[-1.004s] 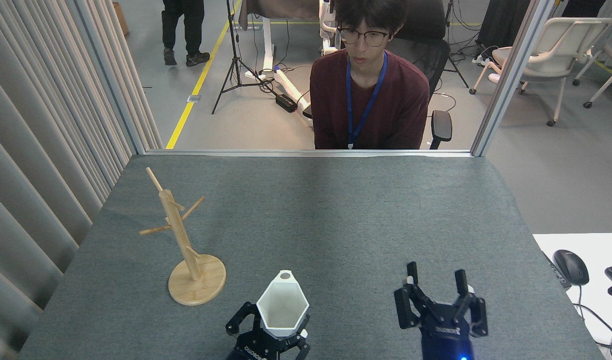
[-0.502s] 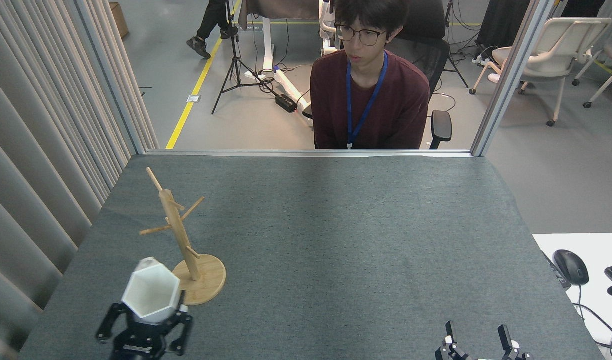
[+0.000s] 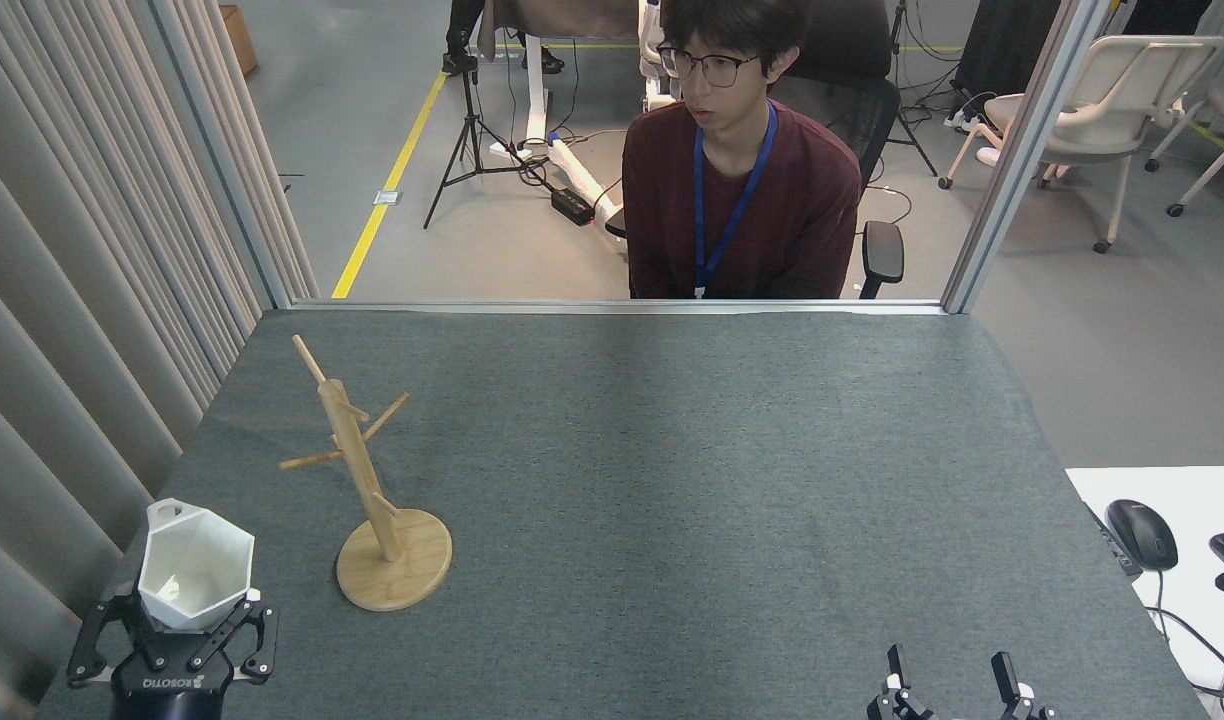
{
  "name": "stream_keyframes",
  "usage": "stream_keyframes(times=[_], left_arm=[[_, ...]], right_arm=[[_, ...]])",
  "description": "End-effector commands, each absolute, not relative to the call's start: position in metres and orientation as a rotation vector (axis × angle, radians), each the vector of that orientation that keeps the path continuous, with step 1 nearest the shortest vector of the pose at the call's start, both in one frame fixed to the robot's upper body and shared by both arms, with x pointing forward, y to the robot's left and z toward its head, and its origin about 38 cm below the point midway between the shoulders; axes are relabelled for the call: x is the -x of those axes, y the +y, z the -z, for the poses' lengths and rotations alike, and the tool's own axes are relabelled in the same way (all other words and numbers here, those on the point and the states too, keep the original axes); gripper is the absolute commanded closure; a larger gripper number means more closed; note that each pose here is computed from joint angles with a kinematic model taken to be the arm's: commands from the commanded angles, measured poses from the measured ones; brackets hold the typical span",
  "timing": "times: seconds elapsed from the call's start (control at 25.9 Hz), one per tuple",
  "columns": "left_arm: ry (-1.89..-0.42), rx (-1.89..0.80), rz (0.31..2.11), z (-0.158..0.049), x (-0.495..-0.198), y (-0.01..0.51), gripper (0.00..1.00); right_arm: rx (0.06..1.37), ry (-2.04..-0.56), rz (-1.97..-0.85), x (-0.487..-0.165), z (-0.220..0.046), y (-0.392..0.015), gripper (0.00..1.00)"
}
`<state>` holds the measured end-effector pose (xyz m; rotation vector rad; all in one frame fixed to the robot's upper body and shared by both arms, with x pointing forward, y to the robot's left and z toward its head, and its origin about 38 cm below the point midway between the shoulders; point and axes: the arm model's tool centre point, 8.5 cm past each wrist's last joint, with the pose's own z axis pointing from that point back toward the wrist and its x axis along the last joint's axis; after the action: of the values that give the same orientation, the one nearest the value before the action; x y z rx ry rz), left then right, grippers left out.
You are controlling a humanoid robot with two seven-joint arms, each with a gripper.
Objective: Hang cup on storage rack
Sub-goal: 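Carry the cup with the left gripper toward the wooden stand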
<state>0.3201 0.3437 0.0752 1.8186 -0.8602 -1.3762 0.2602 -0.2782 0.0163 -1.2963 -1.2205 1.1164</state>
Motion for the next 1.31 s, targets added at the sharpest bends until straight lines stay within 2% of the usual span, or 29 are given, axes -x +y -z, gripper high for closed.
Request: stream_keyframes(times=[0.0, 0.58, 0.89, 1.27], left_arm=[[-0.829, -1.85, 1.423, -0.076, -0.34, 0.336, 0.71], [-0.774, -1.879, 1.55, -0.07, -0.352, 0.321, 0.69], [-0.776, -1.918, 1.553, -0.083, -0.367, 0.316, 0.68], [-0.738, -1.912, 1.619, -0.073, -0.374, 0.31, 0.67]], right_arm=[[1.295, -1.22, -1.121, -0.26, -0.016, -0.279, 0.01], [1.286, -1.216, -1.119, -0.261, -0.013, -0.278, 0.01], [1.278, -1.218, -1.12, -0.26, -0.011, -0.277, 0.01], [1.277, -1.218, -1.119, -0.26, -0.011, -0.277, 0.01]])
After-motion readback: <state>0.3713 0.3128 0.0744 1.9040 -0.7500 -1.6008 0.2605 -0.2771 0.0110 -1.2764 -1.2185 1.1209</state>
